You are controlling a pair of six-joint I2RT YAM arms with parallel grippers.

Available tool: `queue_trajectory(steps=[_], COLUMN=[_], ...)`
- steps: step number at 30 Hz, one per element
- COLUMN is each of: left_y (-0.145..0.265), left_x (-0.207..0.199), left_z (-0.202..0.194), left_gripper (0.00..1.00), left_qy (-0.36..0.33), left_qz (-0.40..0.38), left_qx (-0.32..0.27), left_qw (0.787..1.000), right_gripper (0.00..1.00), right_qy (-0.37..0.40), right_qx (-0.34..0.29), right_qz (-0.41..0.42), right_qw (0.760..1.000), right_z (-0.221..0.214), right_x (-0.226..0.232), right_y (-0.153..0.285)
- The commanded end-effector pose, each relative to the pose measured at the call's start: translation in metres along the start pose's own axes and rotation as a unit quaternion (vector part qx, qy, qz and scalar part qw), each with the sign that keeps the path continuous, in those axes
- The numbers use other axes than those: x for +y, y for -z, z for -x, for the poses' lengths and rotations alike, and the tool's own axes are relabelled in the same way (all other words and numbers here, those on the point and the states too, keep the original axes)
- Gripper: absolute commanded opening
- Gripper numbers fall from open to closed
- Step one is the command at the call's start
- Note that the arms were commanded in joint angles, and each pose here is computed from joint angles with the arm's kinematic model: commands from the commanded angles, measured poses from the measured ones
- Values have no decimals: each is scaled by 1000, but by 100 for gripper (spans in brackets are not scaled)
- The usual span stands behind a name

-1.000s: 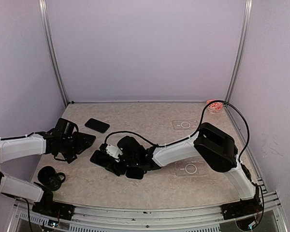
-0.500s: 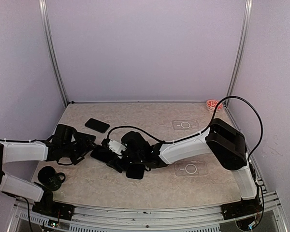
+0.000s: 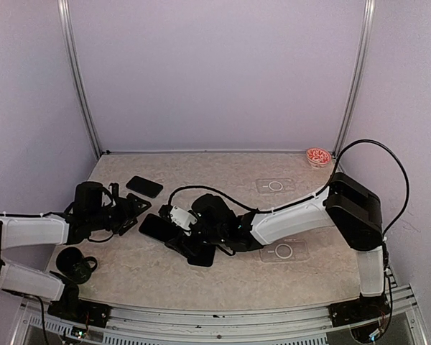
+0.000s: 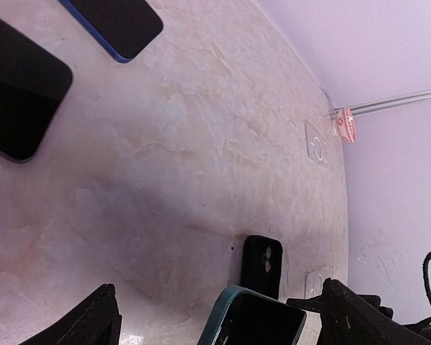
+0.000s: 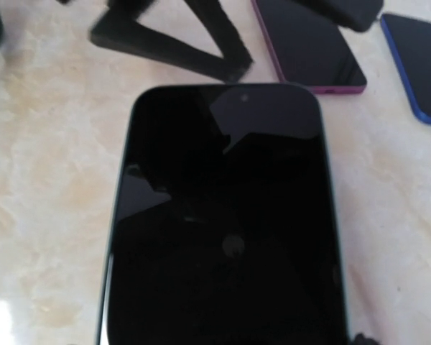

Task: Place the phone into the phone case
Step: Pass from the right arm to the left

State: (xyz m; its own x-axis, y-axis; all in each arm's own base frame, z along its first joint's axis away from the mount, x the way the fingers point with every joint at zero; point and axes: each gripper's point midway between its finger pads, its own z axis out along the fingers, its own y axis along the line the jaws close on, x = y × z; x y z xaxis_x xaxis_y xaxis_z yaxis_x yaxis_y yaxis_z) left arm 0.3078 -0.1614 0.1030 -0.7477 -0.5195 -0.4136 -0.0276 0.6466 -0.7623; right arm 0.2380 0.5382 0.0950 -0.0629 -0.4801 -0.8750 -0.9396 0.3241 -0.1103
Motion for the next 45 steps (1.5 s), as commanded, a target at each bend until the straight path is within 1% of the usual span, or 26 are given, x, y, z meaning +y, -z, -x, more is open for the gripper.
queue_trajectory(steps=[1,7,13,18,28,33,35,38,42,44,45], left_y=[4,8,8,10,8,7,7,7,8,8,8], left_x=[-31,-53,-63,-74,-79,-80,-80,-80,-81,-81,-81], left_z=[-1,-9,-20,-29,-41,-46,-47,-49,-48,-49,-50], left_gripper=[93,85,79,74,69,56,54,47,32,23,19], left_qy=[-29,-32,-27,-34,-52,-56,-58,-59,-60,-60,-61], left_qz=[-81,-148,-177,-191,-182,-187,-188,-190,-191,-192,-194], left_qx=[13,37,68,91,120,132,133,136,136,138,139], left_qw=[996,988,981,977,975,972,971,971,970,970,969], right_gripper=[63,63,63,64,64,64,64,64,65,65,65], right_qy=[16,22,25,32,37,36,34,34,36,37,37], right_qx=[-86,-105,-116,-117,-118,-116,-116,-116,-116,-115,-116], right_qz=[10,20,13,5,-4,-5,-8,-8,-11,-13,-15], right_qw=[996,994,993,993,992,993,993,993,993,993,993], right_z=[54,55,58,57,57,54,54,53,52,52,51], right_x=[6,10,9,6,0,-3,-5,-6,-9,-10,-11], right_y=[29,46,55,57,58,57,57,57,58,58,58])
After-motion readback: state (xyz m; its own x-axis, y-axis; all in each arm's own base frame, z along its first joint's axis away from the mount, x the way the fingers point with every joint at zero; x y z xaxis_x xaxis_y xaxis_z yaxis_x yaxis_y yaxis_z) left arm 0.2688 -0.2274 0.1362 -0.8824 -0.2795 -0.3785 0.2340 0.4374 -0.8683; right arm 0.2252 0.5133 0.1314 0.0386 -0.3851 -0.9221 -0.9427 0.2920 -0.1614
